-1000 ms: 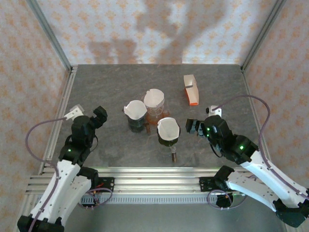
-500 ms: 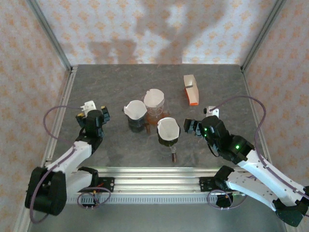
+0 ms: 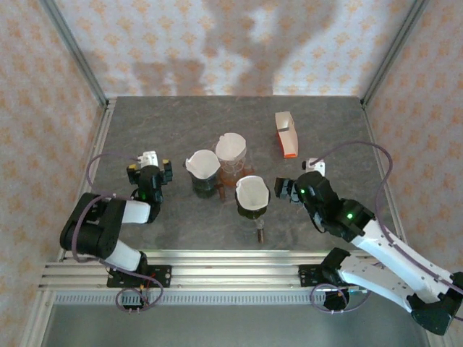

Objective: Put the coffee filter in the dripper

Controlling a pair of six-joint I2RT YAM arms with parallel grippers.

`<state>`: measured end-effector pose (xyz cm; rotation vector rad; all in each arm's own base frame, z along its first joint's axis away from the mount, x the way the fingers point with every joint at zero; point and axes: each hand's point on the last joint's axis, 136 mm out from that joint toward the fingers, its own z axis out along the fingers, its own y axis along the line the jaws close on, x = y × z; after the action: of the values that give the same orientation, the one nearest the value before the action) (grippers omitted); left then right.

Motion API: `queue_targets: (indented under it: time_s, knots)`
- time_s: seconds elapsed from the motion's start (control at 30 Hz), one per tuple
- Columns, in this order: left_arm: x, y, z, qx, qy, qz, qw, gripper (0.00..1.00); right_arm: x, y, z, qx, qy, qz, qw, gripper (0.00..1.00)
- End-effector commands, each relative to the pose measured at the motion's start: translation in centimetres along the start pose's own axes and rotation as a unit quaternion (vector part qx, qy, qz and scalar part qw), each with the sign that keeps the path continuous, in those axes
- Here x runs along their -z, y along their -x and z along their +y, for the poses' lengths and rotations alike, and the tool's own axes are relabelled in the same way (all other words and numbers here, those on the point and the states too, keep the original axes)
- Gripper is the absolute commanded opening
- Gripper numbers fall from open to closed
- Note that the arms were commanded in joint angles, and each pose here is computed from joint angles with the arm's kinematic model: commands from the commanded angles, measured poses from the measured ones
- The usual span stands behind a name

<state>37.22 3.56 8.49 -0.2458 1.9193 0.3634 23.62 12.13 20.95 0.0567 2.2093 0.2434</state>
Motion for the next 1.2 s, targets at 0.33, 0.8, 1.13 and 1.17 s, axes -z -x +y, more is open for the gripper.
queue_targets:
  time_s: [0.33, 0.8, 1.13, 1.17]
  knots:
    - [-0.8, 2.0, 1.2, 0.038, 0.007, -0.026, 0.999, 1.00, -3.3, 6.1, -4.0, -0.011, -0.170, -0.142, 0.975, 0.99]
    - [-0.8, 2.0, 1.1, 0.039, 0.007, -0.025, 0.999, 1.00, -11.9, 6.0, -15.6, -0.014, -0.266, -0.160, 0.951, 0.99]
    - [-0.8, 2.0, 1.2, 0.038, 0.007, -0.025, 0.999, 1.00, -15.8, 2.9, -19.3, -0.038, -0.234, -0.158, 0.959, 0.99]
    - [-0.8, 2.0, 1.2, 0.039, 0.008, -0.025, 0.999, 1.00, -16.1, 2.5, -19.0, -0.034, -0.225, -0.154, 0.961, 0.99]
